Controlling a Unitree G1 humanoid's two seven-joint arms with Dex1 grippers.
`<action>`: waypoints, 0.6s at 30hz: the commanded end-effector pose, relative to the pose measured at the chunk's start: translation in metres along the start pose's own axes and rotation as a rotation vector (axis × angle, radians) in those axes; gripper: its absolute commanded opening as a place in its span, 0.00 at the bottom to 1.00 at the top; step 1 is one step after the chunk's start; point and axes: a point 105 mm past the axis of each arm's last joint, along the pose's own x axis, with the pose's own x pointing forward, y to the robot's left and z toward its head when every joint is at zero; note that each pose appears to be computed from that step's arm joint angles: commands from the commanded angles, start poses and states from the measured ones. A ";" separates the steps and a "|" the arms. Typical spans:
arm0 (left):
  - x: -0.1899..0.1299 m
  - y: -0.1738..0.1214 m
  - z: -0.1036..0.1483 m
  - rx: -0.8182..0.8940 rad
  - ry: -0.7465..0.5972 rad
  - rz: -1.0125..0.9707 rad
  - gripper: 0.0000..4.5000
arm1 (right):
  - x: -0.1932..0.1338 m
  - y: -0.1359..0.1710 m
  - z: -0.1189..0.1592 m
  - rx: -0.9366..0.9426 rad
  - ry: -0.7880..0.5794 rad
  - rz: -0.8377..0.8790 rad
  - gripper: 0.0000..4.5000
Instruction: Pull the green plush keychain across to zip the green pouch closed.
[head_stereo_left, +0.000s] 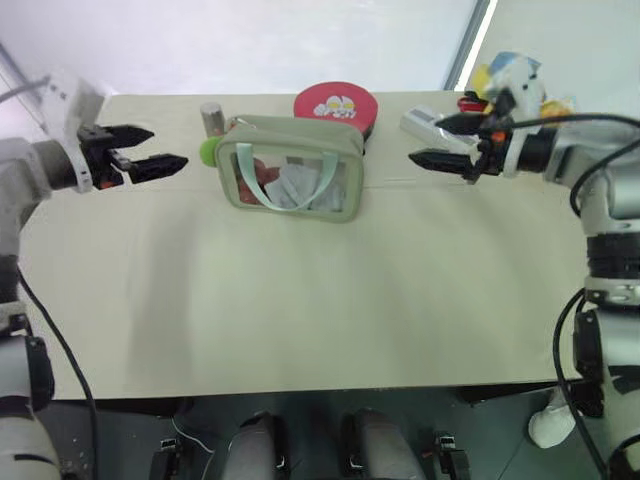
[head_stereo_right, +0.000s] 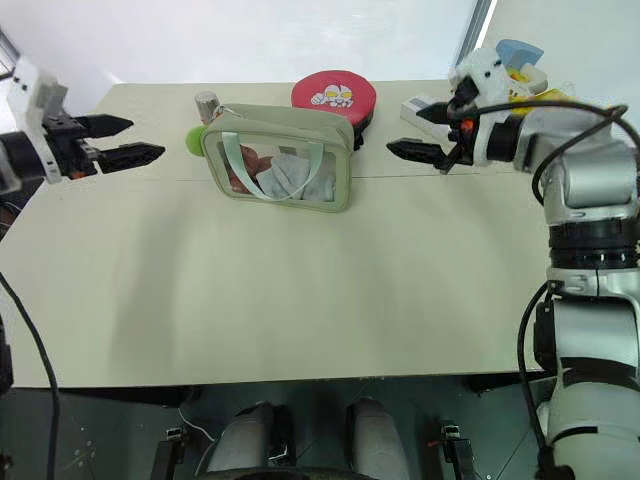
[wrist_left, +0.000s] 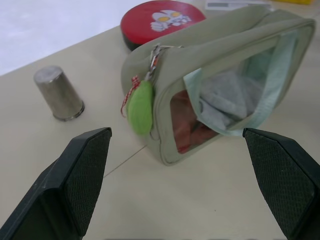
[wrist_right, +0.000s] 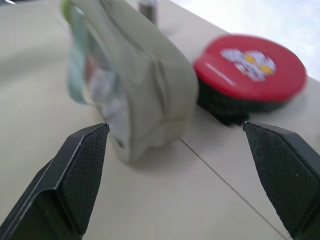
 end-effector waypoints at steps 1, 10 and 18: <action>-0.011 -0.002 0.023 0.092 -0.030 -0.026 1.00 | -0.005 0.007 0.019 -0.053 -0.033 0.041 0.99; -0.009 0.002 0.030 0.127 -0.055 -0.002 1.00 | 0.003 0.003 0.025 -0.079 -0.056 0.015 0.99; -0.008 -0.011 0.044 0.166 -0.077 -0.013 1.00 | 0.058 0.025 0.046 -0.211 -0.092 0.095 0.99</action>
